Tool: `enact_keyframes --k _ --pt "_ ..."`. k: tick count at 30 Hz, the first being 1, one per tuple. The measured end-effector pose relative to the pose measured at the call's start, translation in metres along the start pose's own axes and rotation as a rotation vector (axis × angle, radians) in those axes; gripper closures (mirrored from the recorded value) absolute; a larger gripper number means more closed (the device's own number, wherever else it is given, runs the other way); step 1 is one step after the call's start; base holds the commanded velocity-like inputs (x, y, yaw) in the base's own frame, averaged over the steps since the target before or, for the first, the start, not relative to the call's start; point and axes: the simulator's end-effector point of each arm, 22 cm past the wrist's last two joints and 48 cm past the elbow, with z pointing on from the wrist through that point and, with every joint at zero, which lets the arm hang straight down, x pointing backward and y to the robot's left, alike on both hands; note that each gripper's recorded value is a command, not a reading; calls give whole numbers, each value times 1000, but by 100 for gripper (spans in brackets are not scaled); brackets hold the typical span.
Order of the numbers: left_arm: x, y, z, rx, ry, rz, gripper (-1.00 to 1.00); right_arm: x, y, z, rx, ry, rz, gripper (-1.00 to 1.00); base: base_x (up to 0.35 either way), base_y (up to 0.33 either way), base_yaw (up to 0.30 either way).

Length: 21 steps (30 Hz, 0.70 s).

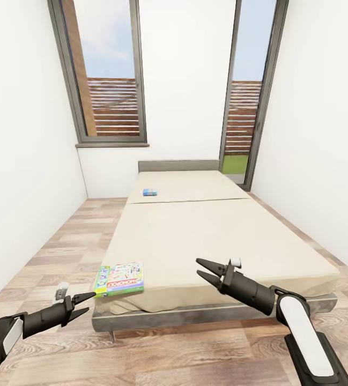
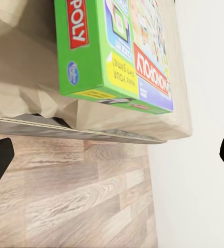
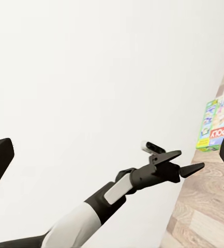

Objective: Put all the toys in the child's room - the three board games (two on the bed and one on the table), the two jigsaw puzzles on the table, and the tennis ball on the table - inside the toy box on the table in the child's room.

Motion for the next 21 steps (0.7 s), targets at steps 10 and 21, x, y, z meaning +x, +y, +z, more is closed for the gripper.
enact_keyframes --k 10,21 --pt "0 0 0 0 0 1 -100 -1 2 0 -7 -6 -4 -100 73 16 0" --pt "0 0 0 -1 1 1 -100 -1 1 1 -4 -7 -1 -100 87 19 0"
